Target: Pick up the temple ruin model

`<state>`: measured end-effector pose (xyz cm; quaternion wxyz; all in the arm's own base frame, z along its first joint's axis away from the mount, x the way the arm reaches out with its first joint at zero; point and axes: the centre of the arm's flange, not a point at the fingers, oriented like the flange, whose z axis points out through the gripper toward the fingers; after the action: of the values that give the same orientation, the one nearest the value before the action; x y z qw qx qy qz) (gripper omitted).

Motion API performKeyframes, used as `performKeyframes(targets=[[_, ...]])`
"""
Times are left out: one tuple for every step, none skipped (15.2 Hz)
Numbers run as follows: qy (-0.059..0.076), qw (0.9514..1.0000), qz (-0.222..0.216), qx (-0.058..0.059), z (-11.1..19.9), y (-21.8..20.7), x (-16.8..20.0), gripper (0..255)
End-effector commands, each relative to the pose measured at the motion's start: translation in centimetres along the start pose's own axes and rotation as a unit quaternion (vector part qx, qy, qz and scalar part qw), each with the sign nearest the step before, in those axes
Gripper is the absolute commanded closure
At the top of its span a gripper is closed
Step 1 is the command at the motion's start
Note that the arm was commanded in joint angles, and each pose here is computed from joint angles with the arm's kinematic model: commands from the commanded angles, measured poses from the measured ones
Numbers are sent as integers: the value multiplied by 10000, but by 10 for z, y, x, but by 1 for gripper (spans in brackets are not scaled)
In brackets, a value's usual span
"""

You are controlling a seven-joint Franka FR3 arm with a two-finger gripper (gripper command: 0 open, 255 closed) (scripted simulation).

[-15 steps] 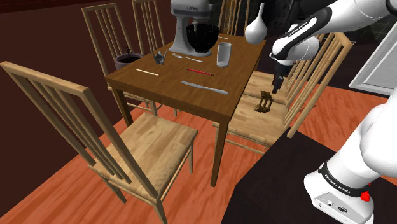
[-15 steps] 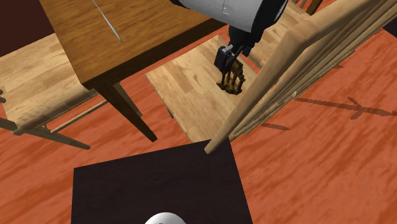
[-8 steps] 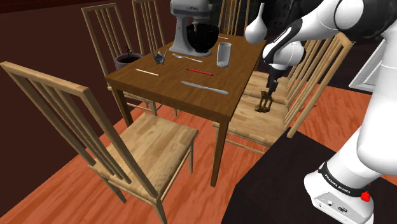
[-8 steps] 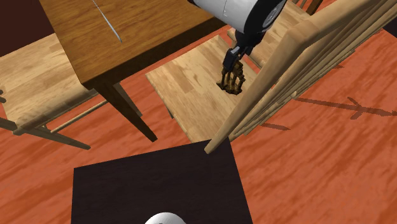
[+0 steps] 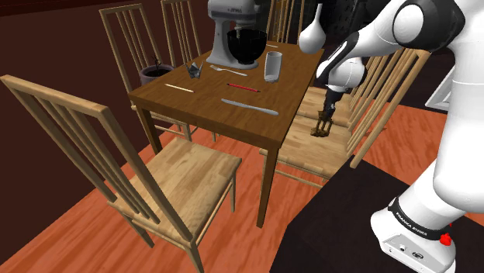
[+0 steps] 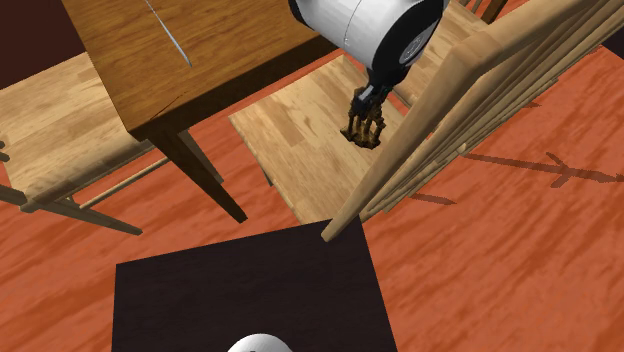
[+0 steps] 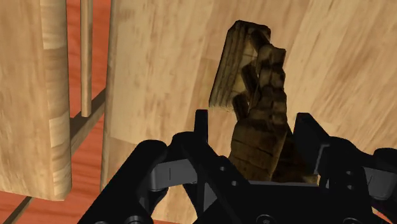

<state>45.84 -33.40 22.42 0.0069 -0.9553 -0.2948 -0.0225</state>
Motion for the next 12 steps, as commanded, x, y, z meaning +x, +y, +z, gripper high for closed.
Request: performKeyframes(targets=[[1,10000,0,-1,1,0,0,255],[1,10000,0,-1,1,0,0,255],[1,10000,0,-1,1,0,0,255],[1,10000,0,-1,1,0,0,255],[1,10000,0,-1,1,0,0,255],[1,10000,0,-1,1,0,0,255],[1,10000,0,-1,1,0,0,255],[1,10000,0,-1,1,0,0,255],[1,10000,0,-1,0,0,0,255],[1,10000,1,-1,-5,0,0,255],[1,10000,0,-1,-10,0,0,255],[1,10000,0,-1,-16,0,1,255]])
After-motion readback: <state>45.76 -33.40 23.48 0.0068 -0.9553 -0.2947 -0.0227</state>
